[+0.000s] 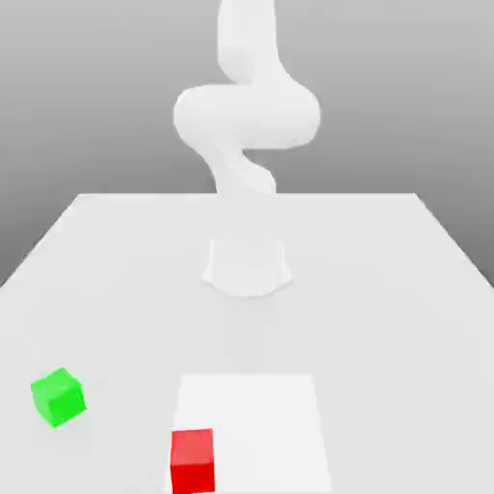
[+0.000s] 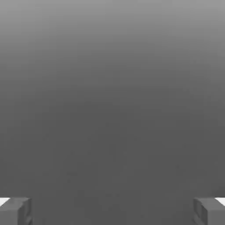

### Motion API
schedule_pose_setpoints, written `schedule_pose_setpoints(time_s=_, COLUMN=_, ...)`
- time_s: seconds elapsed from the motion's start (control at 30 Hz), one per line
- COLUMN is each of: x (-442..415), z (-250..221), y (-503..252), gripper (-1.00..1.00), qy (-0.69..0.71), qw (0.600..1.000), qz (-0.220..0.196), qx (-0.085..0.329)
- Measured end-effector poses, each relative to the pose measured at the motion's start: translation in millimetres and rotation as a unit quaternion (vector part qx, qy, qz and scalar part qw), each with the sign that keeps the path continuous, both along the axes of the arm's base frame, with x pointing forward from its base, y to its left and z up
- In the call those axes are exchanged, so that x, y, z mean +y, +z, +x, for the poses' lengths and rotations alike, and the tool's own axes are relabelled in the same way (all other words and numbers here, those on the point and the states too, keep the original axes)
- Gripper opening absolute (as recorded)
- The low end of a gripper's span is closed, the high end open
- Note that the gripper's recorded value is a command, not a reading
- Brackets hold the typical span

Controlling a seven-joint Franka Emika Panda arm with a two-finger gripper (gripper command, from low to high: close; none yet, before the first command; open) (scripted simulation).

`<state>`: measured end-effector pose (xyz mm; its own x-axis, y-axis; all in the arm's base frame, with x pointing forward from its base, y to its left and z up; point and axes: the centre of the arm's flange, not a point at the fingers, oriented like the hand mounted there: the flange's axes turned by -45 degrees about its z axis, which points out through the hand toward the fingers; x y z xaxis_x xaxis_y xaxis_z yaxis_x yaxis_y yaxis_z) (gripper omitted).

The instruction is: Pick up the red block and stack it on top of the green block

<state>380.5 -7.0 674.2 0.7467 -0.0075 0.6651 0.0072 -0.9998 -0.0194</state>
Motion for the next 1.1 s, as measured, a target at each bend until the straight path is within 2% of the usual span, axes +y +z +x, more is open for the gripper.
schedule_pose_setpoints(time_s=0.2, x=-14, z=68, y=-101, gripper=0.00, qy=0.018, qw=0.996, qz=0.007, qx=0.088)
schedule_pose_setpoints(time_s=0.43, x=-27, z=111, y=-231, gripper=0.00, qy=0.031, qw=0.982, qz=0.006, qx=0.185)
schedule_pose_setpoints(time_s=0.63, x=-40, z=119, y=-344, gripper=0.00, qy=0.036, qw=0.963, qz=-0.004, qx=0.267)
schedule_pose_setpoints(time_s=0.83, x=-54, z=102, y=-452, gripper=0.00, qy=0.040, qw=0.938, qz=-0.023, qx=0.344)
schedule_pose_setpoints(time_s=0.97, x=-57, z=99, y=-507, gripper=0.00, qy=0.041, qw=0.934, qz=-0.026, qx=0.354)
schedule_pose_setpoints(time_s=1.0, x=-57, z=98, y=-521, gripper=-1.00, qy=0.041, qw=0.934, qz=-0.026, qx=0.355)
schedule_pose_setpoints(time_s=1.1, x=-57, z=98, y=-521, gripper=-1.00, qy=0.041, qw=0.934, qz=-0.026, qx=0.355)
